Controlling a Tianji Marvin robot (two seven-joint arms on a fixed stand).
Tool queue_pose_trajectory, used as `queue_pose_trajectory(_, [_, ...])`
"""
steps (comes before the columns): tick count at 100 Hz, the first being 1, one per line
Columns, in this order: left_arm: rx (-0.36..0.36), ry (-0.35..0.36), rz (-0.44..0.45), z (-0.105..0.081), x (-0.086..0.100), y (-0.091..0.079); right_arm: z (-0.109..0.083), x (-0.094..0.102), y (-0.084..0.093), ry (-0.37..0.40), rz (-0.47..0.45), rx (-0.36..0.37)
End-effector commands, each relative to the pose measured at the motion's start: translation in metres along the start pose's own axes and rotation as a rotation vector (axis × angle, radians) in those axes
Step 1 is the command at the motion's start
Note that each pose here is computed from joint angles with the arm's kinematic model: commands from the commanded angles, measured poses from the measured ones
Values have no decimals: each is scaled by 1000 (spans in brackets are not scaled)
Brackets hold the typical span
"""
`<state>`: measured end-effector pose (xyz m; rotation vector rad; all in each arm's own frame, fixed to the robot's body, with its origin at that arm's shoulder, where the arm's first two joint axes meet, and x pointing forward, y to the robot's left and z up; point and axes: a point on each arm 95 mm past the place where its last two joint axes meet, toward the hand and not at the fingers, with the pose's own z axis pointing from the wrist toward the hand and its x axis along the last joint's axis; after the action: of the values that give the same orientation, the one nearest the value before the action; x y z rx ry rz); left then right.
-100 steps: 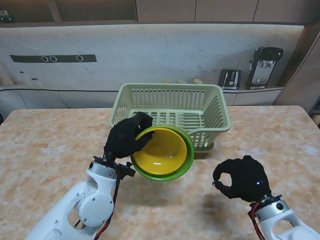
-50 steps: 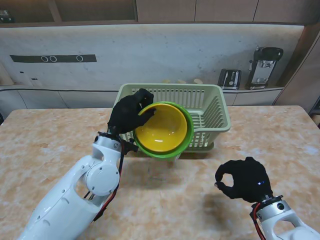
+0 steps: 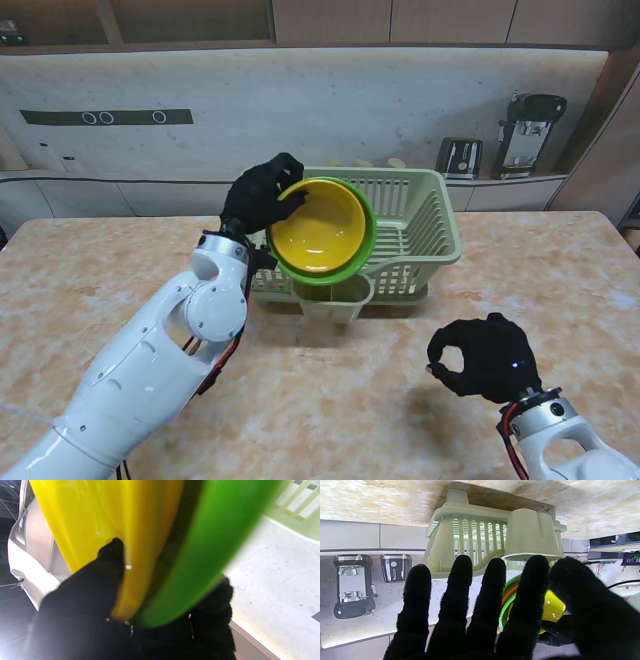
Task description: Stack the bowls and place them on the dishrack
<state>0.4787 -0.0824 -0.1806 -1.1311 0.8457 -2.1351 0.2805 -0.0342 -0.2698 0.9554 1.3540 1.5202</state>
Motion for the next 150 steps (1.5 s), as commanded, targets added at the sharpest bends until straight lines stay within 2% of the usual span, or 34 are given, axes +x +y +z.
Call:
queue_pose_trajectory(1, [26,12,-14,13,8,-7,-1,2,-4,5,9,23])
queue_pose_trajectory(56, [-20,-18,25,56,-2,5,1,2,-4,9,12,24])
queue_pose_trajectory(103, [-46,-22,70,76,-12,16,0,0,-4,8,20,19])
queue_pose_trajectory(150, [-95,-74,112,97,-29,29,-2,-4,-4,-4,21,11])
